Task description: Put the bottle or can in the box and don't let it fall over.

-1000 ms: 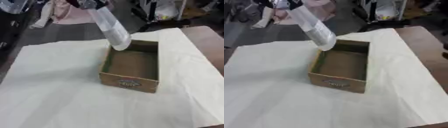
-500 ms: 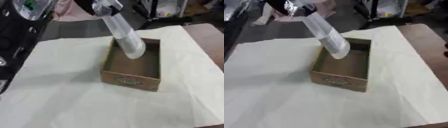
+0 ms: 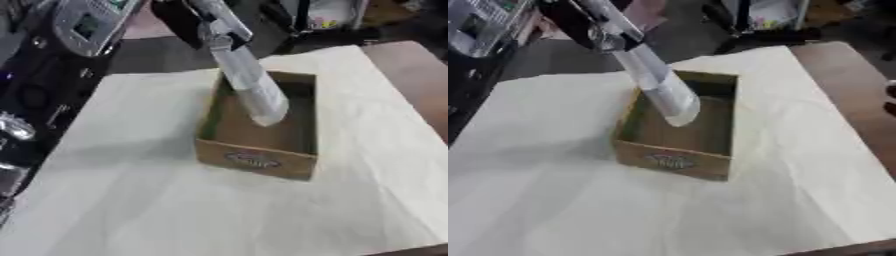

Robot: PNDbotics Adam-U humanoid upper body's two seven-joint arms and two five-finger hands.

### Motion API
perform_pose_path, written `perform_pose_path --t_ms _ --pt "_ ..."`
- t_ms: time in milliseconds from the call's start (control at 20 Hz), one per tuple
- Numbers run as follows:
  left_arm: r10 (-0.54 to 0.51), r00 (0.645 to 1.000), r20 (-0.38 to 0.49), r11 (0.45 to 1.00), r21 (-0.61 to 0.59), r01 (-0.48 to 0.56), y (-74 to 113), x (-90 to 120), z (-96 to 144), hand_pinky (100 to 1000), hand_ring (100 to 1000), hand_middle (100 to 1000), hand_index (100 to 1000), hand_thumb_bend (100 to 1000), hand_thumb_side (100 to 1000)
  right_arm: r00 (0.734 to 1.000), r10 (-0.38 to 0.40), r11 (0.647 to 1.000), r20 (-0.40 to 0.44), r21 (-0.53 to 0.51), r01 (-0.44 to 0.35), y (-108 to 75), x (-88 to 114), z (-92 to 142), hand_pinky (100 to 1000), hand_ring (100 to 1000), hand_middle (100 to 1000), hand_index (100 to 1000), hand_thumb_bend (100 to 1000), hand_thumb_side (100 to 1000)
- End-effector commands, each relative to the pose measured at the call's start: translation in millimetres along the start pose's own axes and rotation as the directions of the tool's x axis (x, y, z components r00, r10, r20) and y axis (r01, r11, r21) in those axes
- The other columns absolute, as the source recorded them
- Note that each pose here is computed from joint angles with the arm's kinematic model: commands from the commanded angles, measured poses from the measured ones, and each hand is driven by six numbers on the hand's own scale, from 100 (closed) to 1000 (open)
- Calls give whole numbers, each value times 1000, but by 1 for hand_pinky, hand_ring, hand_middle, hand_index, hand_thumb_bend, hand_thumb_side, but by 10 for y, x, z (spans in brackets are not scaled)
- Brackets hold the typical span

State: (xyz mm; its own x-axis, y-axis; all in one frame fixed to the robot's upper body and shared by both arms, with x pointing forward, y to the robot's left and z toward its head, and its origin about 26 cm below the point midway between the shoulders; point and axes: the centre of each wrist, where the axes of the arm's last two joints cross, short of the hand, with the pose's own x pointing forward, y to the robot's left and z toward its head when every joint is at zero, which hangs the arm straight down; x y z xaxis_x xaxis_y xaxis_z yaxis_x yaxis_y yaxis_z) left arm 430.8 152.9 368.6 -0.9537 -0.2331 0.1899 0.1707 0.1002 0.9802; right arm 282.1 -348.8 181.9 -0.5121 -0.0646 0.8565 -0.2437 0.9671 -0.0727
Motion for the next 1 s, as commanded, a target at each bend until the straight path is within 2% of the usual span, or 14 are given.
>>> perform_pose_path --t_ms 50,250,350,400,450,500,550,600,650,700,800,900,1000 --pt "-60 998 17 998 -5 60 89 11 25 100 100 100 151 185 100 1000 20 1000 18 13 -20 -5 67 -47 964 936 989 945 156 565" --pt "-78 997 -2 997 2 78 63 -27 18 100 100 100 155 171 100 1000 19 1000 20 18 -19 7 65 -57 965 937 990 946 155 566" --pt "-91 996 -17 996 5 91 43 -58 26 100 100 100 176 124 100 1000 20 1000 19 19 -21 9 60 -57 965 937 990 946 155 567" --pt "-101 995 -24 995 1 101 33 -72 31 100 112 148 223 136 100 1000 21 1000 18 18 -22 9 59 -56 965 937 991 946 152 566" --pt "-114 993 -28 993 -10 114 24 -84 35 100 171 225 312 184 100 1000 22 1000 17 18 -23 9 58 -56 965 937 991 946 155 567" --pt "-125 992 -29 992 -20 125 18 -96 43 100 269 312 419 244 100 1000 23 1000 16 18 -24 8 57 -55 965 937 991 946 155 567" --pt "-135 990 -31 991 -23 134 17 -111 58 100 318 358 473 268 100 1000 24 1000 16 17 -24 8 57 -54 965 937 991 946 155 567" --pt "-140 990 -35 990 -22 139 14 -130 73 171 398 433 563 290 100 1000 24 1000 16 17 -24 9 56 -55 965 937 991 946 155 567" --pt "-144 989 -42 989 -21 143 10 -151 90 271 459 486 610 297 100 1000 23 1000 16 18 -24 10 57 -55 964 937 991 946 155 566" --pt "-150 987 -49 989 -21 149 8 -169 105 426 558 570 693 324 100 1000 23 1000 16 18 -23 10 57 -56 964 937 991 946 156 566" --pt "-169 983 -70 986 -21 168 6 -202 140 588 683 683 785 406 100 1000 23 1000 16 17 -24 9 59 -55 962 934 989 945 156 566" --pt "-189 978 -91 982 -12 189 4 -233 175 723 786 764 871 532 361 1000 24 1000 14 17 -24 8 56 -52 961 933 988 945 155 567" --pt "-210 970 -119 977 -1 211 3 -264 217 741 798 769 881 519 495 1000 24 1000 12 14 -24 4 54 -47 961 933 988 945 156 569"
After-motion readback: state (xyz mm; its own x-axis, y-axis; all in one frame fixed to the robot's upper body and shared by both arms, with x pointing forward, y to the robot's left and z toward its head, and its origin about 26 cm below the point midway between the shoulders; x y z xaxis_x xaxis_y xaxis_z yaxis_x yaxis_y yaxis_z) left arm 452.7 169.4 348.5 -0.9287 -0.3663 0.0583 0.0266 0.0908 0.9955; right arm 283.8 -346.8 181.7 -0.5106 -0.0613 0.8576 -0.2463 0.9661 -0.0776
